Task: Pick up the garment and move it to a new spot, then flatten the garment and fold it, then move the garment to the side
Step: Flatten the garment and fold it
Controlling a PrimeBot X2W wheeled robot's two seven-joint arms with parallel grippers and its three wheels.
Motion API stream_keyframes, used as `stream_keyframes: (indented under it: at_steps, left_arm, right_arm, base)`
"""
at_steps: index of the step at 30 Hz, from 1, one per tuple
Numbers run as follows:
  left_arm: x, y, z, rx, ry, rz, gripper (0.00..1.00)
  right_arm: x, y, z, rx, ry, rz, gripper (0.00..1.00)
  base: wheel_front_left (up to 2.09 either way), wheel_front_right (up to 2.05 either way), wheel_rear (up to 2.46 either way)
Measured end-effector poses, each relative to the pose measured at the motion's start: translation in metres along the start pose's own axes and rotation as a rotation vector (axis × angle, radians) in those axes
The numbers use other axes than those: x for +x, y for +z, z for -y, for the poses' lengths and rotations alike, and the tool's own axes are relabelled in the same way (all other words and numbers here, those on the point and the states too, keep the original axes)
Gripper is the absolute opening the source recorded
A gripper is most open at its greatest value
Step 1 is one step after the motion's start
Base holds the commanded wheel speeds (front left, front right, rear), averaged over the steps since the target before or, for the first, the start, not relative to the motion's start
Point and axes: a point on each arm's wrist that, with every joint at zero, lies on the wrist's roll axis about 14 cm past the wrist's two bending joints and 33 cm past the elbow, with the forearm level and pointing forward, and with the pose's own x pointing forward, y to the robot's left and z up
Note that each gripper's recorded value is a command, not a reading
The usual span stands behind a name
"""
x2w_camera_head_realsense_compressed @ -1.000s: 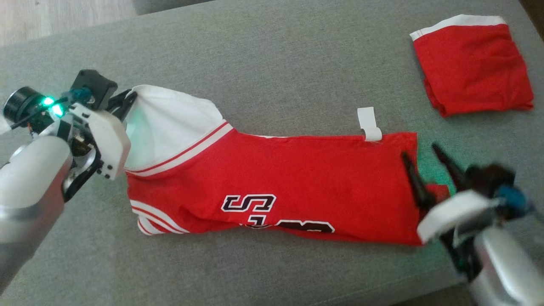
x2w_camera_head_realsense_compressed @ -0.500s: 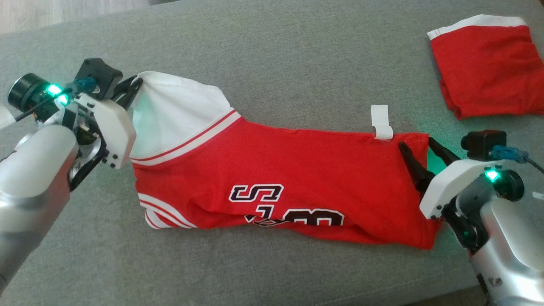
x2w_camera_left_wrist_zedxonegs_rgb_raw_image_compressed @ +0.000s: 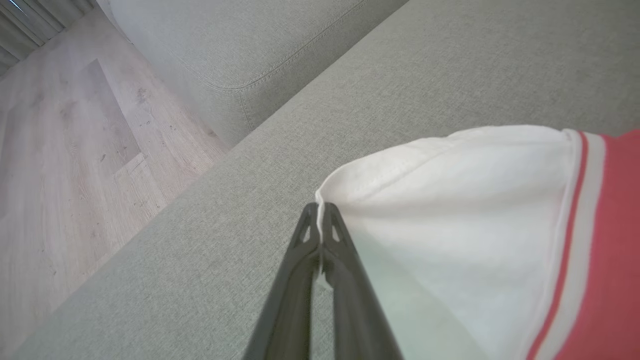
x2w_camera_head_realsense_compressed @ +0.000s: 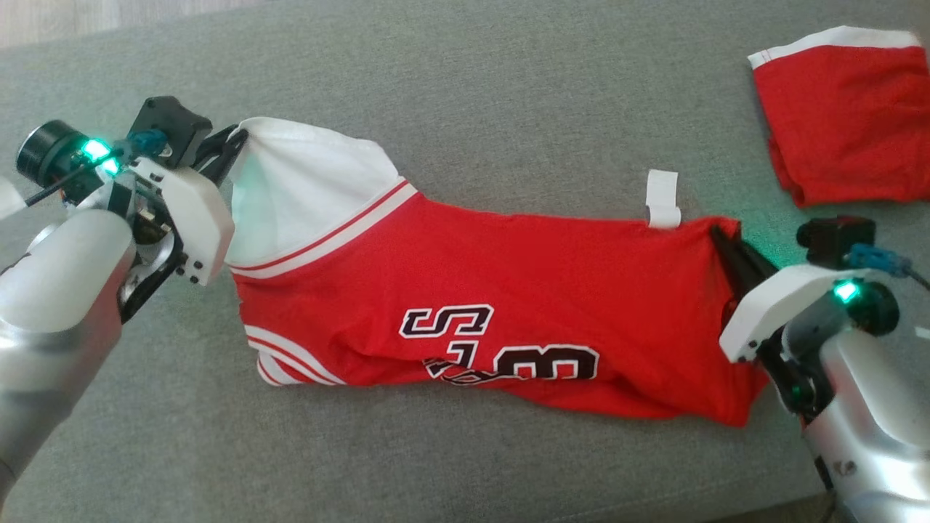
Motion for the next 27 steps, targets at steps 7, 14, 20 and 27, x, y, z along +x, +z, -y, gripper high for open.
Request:
stream_keyframes:
  at_steps: [7,14,20,27]
  left_arm:
    - [-0.015,0.020,-0.006,0.015,0.030,0.084,0.00]
    - [-0.050,0.070,-0.014,0.056,0.084,0.247,0.00]
    - [-0.085,0.117,-0.053,0.110,0.207,0.315,0.00]
    - [-0.094,0.179,-0.115,0.147,0.341,0.371,0.00]
  right_arm:
    - [-0.007,0.046,0.009,-0.058,-0.019,0.185,0.00]
    - [-0.041,0.132,0.010,-0.120,-0.015,0.445,0.00]
    - [-0.055,0.218,-0.015,-0.217,0.053,0.572,0.00]
    - [-0.038,0.325,-0.039,-0.280,0.088,0.692,0.00]
  base:
    - [0.00,0.00,0.00]
    - [0.00,0.00,0.00]
    - [0.00,0.00,0.00]
    - [0.00,0.00,0.00]
